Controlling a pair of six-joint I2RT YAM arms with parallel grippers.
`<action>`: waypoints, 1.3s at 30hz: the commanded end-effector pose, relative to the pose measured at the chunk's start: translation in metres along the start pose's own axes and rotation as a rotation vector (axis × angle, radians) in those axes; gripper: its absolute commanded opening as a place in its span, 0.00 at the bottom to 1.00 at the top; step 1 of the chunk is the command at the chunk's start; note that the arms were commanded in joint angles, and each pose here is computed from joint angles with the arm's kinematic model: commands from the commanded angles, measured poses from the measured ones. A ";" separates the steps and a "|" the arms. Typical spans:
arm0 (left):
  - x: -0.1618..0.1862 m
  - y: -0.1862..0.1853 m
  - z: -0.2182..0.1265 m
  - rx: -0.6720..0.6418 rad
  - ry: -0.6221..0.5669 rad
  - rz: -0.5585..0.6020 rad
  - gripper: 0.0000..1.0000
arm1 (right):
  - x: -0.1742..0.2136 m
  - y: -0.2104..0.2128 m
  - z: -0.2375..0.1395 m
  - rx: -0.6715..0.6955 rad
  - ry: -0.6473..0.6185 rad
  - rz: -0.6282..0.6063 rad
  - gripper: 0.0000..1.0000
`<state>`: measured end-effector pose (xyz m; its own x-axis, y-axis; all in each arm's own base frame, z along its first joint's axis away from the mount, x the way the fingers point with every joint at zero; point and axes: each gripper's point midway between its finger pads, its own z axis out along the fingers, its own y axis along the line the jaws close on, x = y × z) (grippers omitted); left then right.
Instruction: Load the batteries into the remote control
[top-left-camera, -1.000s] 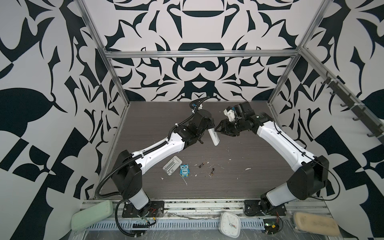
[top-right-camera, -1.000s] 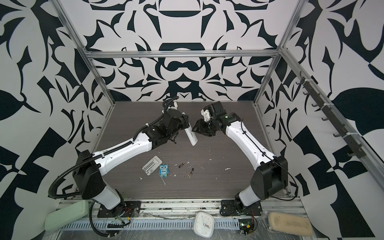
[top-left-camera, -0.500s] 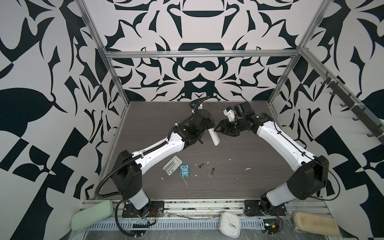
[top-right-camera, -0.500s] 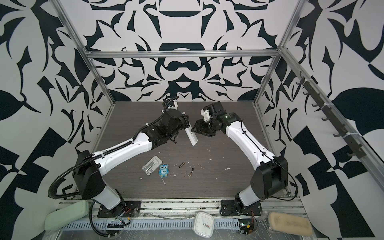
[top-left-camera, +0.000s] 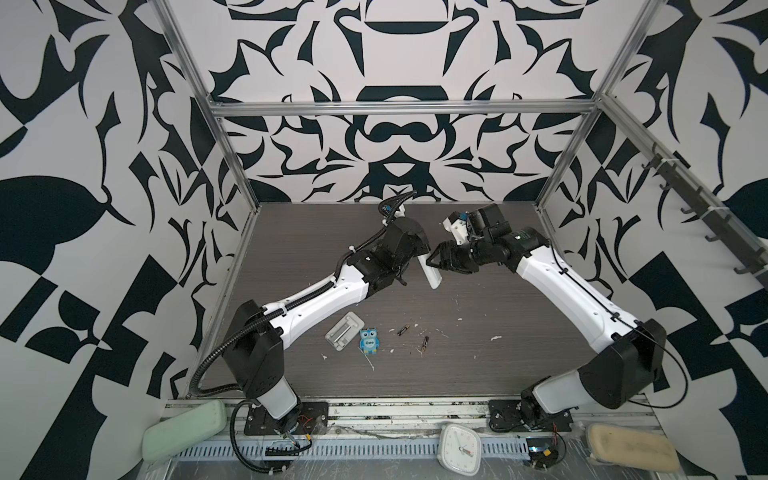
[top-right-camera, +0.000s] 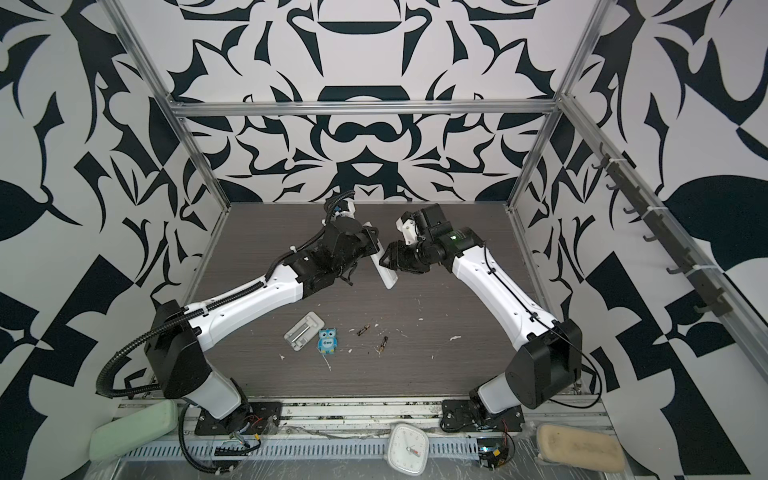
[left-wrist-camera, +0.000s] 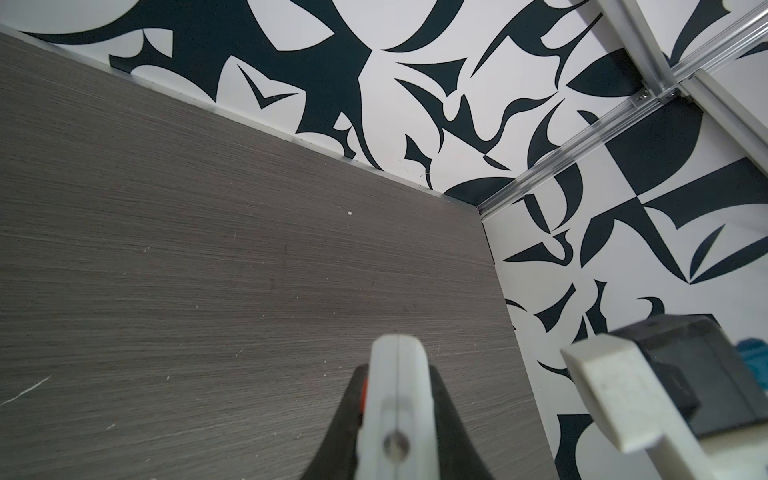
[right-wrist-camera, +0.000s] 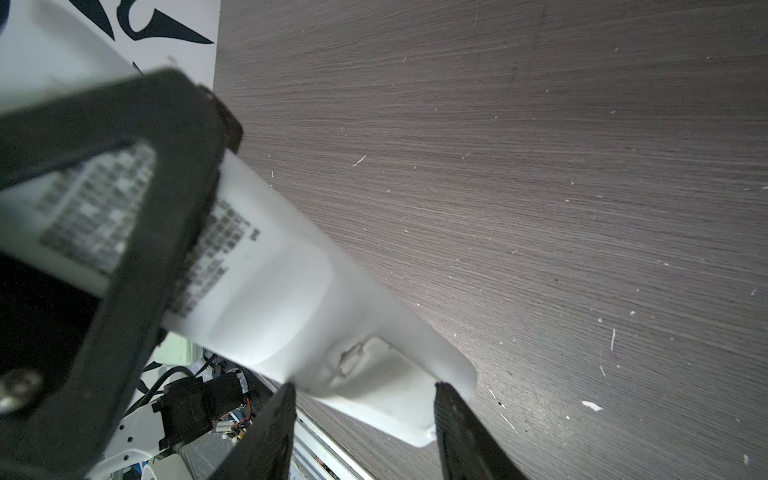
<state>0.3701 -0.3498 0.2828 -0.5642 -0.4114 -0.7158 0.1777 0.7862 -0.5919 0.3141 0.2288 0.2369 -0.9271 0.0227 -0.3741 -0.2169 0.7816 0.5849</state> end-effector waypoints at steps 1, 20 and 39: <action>-0.020 -0.013 -0.011 0.049 -0.050 -0.039 0.02 | -0.006 0.002 -0.012 0.023 -0.038 -0.024 0.57; -0.001 -0.030 -0.022 0.208 0.084 0.004 0.02 | 0.011 0.028 -0.045 -0.053 -0.074 -0.458 0.80; 0.006 -0.041 -0.036 0.304 0.210 0.014 0.02 | 0.026 0.035 -0.032 -0.086 -0.041 -0.491 0.67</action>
<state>0.3349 -0.3689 0.2946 -0.7191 -0.2670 -0.6416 0.3690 0.6356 -0.6781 0.2747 0.2315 0.2637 -0.7220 -0.3031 -0.6219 -0.6237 0.6742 0.3955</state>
